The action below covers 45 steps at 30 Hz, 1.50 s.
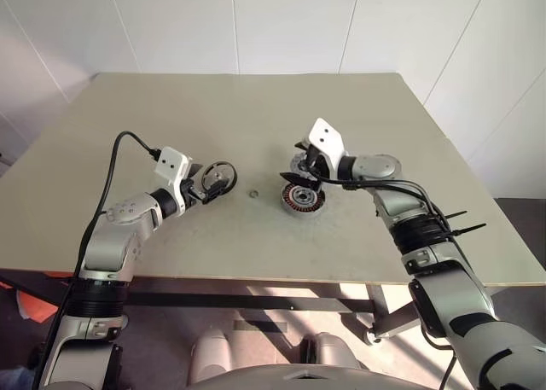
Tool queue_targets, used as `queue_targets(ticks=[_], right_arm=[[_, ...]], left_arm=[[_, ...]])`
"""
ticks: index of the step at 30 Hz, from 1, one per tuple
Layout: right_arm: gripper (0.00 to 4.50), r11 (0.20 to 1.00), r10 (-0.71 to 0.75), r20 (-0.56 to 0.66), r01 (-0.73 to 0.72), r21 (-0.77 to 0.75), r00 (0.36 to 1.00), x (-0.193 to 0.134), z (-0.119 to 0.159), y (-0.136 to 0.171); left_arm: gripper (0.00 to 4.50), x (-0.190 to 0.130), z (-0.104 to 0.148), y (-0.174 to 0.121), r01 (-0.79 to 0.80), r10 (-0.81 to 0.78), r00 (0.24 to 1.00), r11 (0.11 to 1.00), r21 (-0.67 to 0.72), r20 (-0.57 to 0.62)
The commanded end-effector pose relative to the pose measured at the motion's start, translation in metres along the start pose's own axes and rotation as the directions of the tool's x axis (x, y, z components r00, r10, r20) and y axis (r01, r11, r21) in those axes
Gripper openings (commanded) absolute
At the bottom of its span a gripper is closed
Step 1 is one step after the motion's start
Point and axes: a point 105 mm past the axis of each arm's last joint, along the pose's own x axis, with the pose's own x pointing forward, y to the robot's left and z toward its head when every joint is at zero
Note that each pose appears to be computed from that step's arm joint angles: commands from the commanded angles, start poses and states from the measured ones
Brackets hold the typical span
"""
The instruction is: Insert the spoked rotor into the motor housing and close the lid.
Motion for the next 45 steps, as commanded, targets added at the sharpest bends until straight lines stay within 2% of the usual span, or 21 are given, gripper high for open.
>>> queue_targets(ticks=[1, 31, 45], right_arm=[[4.48, 0.999, -0.007, 0.059, 0.009, -0.046, 0.998, 0.0, 0.022, -0.006], [4.48, 0.999, -0.024, 0.057, 0.026, -0.042, 0.998, -0.002, 0.021, -0.007], [4.48, 0.998, -0.048, 0.051, 0.05, -0.033, 0.998, -0.006, 0.017, -0.009]], left_arm=[[4.41, -0.001, 0.011, -0.002, -0.005, 0.004, 0.999, 1.0, 0.026, 0.04], [4.41, 0.003, 0.006, -0.012, 0.027, -0.027, 0.999, 1.0, 0.003, 0.033], [4.41, 0.027, -0.005, -0.045, 0.152, -0.155, 0.988, 0.983, -0.104, -0.019]])
